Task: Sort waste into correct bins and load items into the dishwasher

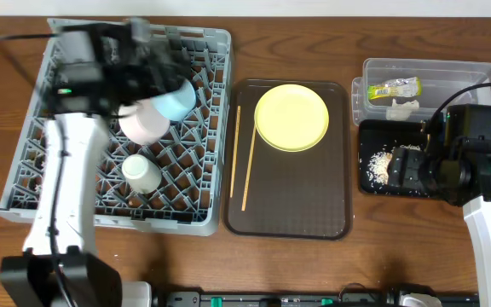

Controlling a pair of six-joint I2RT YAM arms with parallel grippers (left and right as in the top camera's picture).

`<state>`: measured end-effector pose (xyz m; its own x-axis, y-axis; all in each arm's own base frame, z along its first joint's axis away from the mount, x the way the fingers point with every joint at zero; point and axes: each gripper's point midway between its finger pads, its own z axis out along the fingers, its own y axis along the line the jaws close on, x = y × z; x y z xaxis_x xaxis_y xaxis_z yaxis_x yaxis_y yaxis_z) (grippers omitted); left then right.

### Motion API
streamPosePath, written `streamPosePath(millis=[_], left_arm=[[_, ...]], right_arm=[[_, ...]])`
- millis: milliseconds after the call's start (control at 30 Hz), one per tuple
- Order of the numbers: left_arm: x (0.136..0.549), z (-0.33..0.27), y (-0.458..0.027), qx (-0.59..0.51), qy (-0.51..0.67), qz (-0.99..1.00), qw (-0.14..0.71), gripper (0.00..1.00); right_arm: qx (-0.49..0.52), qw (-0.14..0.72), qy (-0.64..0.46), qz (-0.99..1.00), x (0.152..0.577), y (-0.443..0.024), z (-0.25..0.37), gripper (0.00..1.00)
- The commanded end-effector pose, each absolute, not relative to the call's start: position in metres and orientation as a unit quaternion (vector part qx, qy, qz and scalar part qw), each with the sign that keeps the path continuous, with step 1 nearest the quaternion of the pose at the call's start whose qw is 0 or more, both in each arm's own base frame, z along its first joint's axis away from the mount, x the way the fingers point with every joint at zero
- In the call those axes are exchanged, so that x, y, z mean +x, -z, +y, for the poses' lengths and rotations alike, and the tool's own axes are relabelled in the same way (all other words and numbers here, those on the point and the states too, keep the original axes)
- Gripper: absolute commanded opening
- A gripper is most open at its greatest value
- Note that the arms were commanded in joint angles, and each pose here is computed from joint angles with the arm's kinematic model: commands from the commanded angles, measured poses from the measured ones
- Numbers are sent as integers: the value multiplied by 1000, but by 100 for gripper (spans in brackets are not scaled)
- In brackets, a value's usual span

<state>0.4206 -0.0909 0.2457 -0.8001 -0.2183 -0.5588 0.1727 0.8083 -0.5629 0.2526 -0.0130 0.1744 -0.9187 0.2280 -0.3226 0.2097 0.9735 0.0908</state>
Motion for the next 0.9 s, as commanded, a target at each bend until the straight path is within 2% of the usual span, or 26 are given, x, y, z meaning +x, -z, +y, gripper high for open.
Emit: streamPosePath(millis=[0,233,500,767,867], left_arm=[[421,-107,-219,1,201,929,310,85],[396,-204,-179,120,141,942,280,86],[372,-294,-109,265,125,925,243,87],[371,-331,-47,314,121,914,227,87],[371,-331,-31,314,118,917,217,83]], right_arm=[[131,171,-6,977,252,-176,-22,87],[131,169,-6,977,251,-175,-22,88],[131,168,-8,977,250,-175,-22,88],[130,164,-8,978,248,-174,-21,88],[130,164,-8,978,248,-174,-21,88]])
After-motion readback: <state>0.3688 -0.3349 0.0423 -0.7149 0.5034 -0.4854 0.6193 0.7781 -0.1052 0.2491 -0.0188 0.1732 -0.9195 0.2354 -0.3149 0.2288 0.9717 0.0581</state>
